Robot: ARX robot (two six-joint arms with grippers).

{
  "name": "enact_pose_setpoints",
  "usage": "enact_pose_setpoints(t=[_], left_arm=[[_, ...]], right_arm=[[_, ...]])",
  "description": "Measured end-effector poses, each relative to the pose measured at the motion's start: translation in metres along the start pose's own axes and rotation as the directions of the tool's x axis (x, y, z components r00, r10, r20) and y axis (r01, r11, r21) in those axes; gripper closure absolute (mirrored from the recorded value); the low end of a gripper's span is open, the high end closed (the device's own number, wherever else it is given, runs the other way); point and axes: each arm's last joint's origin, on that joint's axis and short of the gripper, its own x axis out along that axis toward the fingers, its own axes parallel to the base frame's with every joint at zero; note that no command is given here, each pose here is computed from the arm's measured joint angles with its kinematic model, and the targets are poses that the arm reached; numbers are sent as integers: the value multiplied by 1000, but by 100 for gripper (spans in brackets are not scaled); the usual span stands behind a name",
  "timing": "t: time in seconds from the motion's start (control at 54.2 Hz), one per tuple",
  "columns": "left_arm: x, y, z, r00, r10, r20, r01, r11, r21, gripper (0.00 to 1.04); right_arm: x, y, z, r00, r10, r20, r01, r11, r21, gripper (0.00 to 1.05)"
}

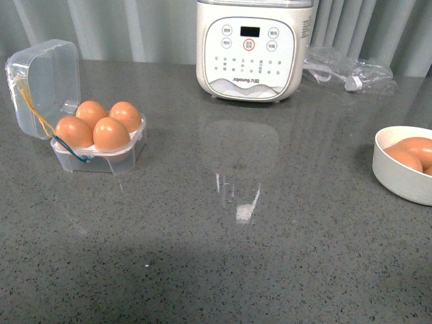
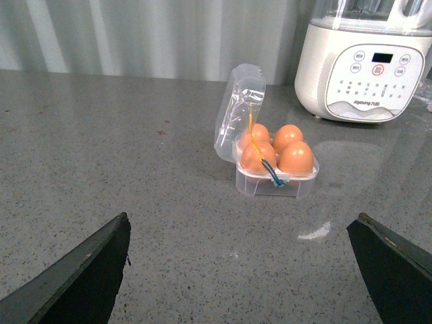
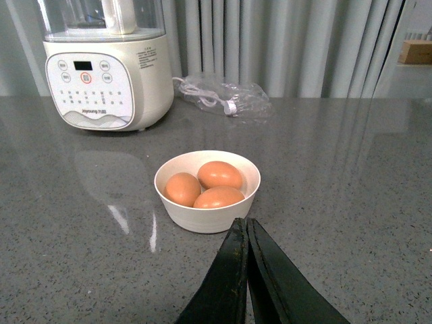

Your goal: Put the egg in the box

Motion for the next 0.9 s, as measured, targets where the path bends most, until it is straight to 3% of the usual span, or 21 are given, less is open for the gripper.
enact_pose_setpoints(t=[0.369,0.48,0.793,0.849,0.885,0.904], left_arm=[[0,0,0,1000,0,1,0,1000,0,7],[0,0,0,1000,0,1,0,1000,0,7],[0,0,0,1000,0,-3,0,1000,0,7],[1,0,-2,983,0,-182,-6,999,-32,7],[2,0,-2,926,2,-378,-22,999,-49,7],[3,1,-2,908,4,-420,-27,998,-49,7]], right_arm=[[0,0,0,1000,0,1,0,1000,0,25],[0,0,0,1000,0,1,0,1000,0,8],[0,0,0,1000,0,1,0,1000,0,7],[0,0,0,1000,0,1,0,1000,0,7],[0,0,0,1000,0,0,0,1000,0,7],[0,0,0,1000,0,0,0,1000,0,7]])
